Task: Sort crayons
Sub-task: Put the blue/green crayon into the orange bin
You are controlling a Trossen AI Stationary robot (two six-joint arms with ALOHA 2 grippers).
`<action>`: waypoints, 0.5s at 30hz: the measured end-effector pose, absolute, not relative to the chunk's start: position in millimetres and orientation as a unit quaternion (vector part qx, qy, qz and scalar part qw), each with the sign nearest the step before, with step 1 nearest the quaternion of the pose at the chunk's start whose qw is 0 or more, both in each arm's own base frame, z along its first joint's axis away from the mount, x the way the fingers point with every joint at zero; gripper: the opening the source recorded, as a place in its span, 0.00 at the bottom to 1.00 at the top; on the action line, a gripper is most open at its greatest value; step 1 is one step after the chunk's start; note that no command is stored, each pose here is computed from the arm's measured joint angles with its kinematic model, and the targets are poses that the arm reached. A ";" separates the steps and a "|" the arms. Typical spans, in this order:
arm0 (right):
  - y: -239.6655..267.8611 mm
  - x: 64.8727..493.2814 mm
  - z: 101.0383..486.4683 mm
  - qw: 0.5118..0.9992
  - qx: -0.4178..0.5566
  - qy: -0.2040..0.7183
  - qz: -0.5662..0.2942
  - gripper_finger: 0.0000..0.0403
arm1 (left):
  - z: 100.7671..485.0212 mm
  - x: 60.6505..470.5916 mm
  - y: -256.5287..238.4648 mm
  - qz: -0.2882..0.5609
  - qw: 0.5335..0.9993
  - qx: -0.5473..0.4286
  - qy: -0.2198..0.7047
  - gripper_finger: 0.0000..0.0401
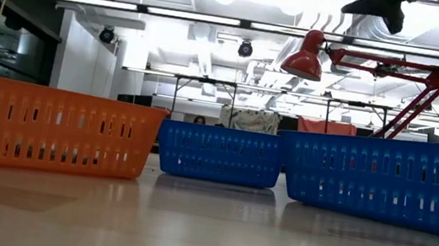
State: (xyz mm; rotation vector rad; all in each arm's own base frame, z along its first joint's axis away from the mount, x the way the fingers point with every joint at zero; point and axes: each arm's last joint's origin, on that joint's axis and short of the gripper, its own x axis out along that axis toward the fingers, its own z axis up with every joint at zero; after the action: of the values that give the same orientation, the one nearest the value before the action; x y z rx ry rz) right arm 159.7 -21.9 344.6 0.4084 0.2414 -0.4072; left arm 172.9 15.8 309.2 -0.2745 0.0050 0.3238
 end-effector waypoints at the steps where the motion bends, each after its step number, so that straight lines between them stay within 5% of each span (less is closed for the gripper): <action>1: -22.4 162.5 343.6 0.948 0.210 0.118 -0.207 0.34 | 309.1 172.9 15.8 0.161 0.978 -0.129 0.004 0.27; 10: -23.9 204.5 307.8 0.908 0.284 0.223 -0.211 0.34 | 305.4 172.6 15.8 0.163 0.981 -0.105 0.027 0.27; 15: -34.6 215.9 267.0 0.832 0.314 0.356 -0.286 0.34 | 305.7 172.6 16.0 0.166 0.979 -0.112 0.024 0.27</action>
State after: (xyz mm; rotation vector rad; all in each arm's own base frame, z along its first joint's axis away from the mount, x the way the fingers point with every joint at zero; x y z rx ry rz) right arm 215.9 -34.6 267.0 0.6659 0.7547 -0.6059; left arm 172.6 16.0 305.7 -0.2258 0.0485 0.3350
